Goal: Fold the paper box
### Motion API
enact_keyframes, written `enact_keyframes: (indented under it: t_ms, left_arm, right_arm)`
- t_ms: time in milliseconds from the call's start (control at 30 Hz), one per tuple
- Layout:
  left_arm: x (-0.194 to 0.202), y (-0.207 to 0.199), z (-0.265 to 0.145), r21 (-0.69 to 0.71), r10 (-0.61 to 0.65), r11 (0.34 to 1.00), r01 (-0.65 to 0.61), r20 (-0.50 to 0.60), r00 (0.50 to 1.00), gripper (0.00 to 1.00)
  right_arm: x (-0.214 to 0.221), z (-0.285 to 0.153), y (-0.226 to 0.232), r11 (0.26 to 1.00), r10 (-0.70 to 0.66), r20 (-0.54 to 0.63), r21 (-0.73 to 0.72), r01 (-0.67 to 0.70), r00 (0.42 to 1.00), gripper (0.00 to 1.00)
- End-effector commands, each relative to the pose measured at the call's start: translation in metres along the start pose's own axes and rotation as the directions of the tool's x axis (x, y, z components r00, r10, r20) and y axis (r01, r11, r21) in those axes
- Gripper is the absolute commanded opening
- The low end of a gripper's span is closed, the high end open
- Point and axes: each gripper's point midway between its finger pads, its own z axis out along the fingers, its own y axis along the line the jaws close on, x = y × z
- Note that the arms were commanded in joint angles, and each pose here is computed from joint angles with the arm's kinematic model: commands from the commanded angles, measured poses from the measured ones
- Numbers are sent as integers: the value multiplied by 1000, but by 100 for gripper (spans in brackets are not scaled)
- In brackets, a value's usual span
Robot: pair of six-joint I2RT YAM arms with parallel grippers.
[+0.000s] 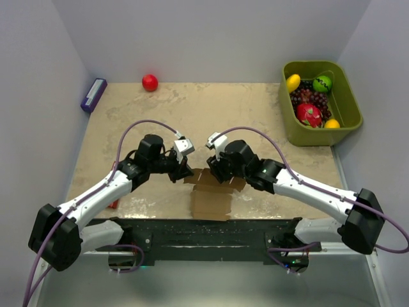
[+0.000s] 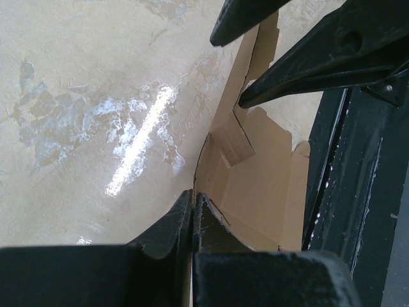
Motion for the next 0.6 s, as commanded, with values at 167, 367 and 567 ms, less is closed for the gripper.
enact_keyframes:
  t_ms: [167,367,567]
  left_arm:
    - [-22,2,1,-3,36,999,-36,54,998,0]
    - [-22,28,4,-150,-28,988,35,45,999,0]
    - [-24,41,6,-312,-114,940,134,81,990,0]
  right_arm:
    - [-3,0,1,997,-47,7,58,47,999,15]
    - [-9,3,1,977,-88,34,198,80,996,1]
    - [-18,8,-12,934,-109,55,347,84,992,0]
